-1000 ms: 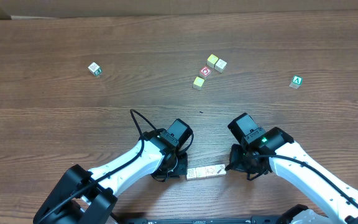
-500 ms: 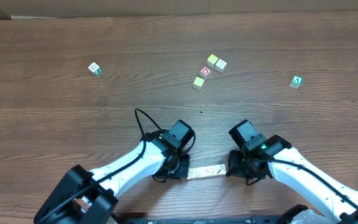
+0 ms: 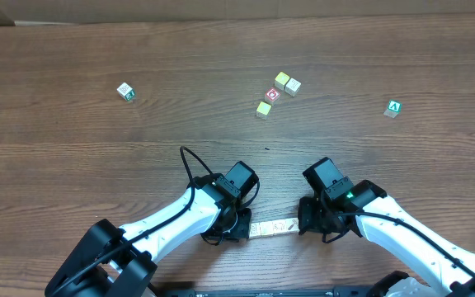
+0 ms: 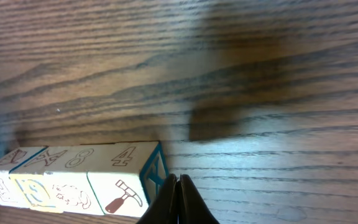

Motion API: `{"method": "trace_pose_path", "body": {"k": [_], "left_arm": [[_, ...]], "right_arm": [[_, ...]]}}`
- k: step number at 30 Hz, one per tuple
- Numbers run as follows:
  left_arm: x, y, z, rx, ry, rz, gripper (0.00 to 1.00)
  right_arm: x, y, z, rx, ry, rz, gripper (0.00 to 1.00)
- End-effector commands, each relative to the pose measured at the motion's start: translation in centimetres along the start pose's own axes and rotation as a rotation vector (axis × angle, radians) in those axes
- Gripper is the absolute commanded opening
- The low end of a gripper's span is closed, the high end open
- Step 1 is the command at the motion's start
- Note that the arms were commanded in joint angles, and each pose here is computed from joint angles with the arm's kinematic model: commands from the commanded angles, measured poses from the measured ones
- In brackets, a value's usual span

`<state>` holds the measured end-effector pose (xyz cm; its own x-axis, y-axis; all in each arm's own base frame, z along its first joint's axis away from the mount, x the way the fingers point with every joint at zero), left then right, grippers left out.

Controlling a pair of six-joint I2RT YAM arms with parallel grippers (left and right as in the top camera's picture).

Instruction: Flip 4 blocks

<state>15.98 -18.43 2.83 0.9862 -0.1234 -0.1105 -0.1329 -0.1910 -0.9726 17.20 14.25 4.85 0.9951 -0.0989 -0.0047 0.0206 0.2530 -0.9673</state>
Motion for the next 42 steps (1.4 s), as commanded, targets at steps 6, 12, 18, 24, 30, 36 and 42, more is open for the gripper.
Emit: {"method": "trace_pose_path", "body": {"k": [6, 12, 18, 24, 30, 36, 42], "left_arm": [[-0.5, 0.3, -0.6, -0.034, -0.028, 0.036, 0.04], [-0.4, 0.3, -0.7, -0.039, -0.039, 0.033, 0.04], [-0.4, 0.3, -0.7, -0.043, -0.042, 0.033, 0.04], [-0.3, 0.3, -1.3, -0.077, -0.049, 0.034, 0.04], [-0.1, 0.3, -1.5, -0.085, -0.086, 0.023, 0.04], [0.3, 0.3, -1.3, -0.07, -0.092, 0.0, 0.04], [0.9, 0.3, -0.6, -0.019, -0.092, -0.043, 0.04]], "right_arm": [[-0.5, 0.7, -0.1, 0.024, -0.001, 0.037, 0.04], [-0.6, 1.7, 0.0, 0.024, 0.03, 0.071, 0.04], [-0.5, 1.8, 0.1, 0.024, 0.054, 0.07, 0.04], [-0.6, 1.8, 0.4, 0.041, 0.044, 0.075, 0.04], [-0.8, 1.8, 0.9, 0.053, 0.024, 0.081, 0.04], [-1.3, 1.9, 1.2, 0.051, 0.016, 0.088, 0.04], [-1.4, 1.9, 1.3, 0.056, 0.026, 0.094, 0.04]]}}
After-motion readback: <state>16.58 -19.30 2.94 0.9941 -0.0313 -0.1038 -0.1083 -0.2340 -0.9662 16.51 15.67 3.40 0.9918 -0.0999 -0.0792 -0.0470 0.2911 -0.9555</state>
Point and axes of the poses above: each gripper's point midway between its finger pads, its own y axis out along the fingers, its own z axis along the line the jaws close on, x = y × z, the point moved 3 cm from there along -y, back along the fingers, and after that the axes turned 1 degree about y, right-handed, at the moved point
